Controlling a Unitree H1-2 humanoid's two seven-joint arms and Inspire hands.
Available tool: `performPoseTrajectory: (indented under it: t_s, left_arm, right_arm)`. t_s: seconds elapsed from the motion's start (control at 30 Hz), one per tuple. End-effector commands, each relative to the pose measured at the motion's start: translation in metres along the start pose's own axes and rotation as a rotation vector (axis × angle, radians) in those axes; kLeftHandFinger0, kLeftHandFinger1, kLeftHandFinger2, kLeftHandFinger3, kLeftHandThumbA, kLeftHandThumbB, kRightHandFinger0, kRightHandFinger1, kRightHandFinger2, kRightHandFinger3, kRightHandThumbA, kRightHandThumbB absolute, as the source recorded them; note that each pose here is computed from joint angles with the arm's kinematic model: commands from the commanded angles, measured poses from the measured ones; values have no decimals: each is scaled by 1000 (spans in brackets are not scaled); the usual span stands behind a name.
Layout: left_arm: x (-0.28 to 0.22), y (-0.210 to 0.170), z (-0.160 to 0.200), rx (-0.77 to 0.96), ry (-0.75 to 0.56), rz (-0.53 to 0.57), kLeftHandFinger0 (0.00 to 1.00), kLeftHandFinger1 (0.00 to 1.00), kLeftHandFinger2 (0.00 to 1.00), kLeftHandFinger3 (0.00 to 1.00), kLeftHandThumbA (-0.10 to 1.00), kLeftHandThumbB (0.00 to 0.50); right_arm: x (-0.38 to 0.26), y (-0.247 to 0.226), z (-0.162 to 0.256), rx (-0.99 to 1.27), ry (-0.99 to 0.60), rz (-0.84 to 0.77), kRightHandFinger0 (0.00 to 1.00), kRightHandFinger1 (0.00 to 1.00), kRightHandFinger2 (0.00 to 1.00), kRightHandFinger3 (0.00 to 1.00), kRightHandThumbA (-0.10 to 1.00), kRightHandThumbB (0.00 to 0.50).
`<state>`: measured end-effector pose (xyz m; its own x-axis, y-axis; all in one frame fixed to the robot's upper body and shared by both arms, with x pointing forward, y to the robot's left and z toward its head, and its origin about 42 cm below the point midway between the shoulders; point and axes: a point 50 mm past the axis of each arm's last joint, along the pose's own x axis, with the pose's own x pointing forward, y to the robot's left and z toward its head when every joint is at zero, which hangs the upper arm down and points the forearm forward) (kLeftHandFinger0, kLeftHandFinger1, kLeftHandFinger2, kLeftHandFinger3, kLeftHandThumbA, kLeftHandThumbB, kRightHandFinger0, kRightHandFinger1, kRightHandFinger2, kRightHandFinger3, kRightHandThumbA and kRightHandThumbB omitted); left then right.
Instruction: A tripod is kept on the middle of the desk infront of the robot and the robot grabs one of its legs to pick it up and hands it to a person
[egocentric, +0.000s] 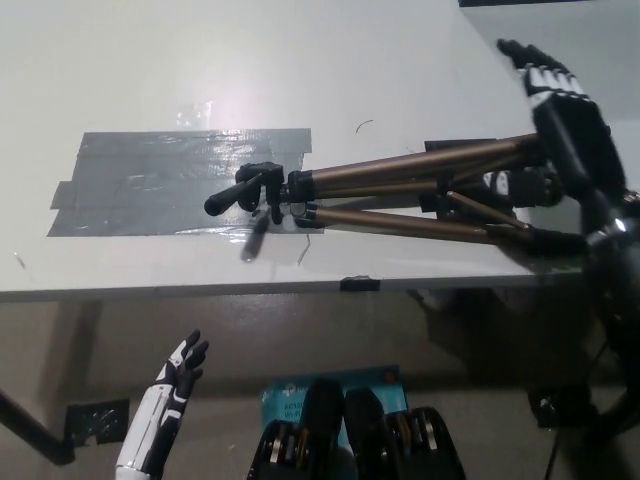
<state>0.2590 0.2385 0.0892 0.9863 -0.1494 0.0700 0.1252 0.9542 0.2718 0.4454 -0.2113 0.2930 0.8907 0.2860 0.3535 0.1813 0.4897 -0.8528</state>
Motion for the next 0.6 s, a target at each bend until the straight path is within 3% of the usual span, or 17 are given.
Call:
performPoseTrajectory:
  t_s: [0.0,0.27,0.4,0.57]
  left_arm:
    - [5,4,11,24,-55,-7,1000,1000,1000,1000,1000,162]
    - [7,6,13,24,-56,-12,1000,1000,1000,1000,1000,170]
    - [8,7,15,35,-59,-16,1000,1000,1000,1000,1000,165]
    - [9,6,14,32,-63,-20,1000,1000,1000,1000,1000,162]
  right_arm:
    - [34,-14,9,-195,14,-52,1000,1000,1000,1000,1000,456]
    - [58,15,15,-246,49,32,1000,1000,1000,1000,993,459]
    - [63,22,15,-245,50,38,1000,1000,1000,1000,1000,488]
    - [70,26,15,-277,30,14,1000,1000,1000,1000,1000,467]
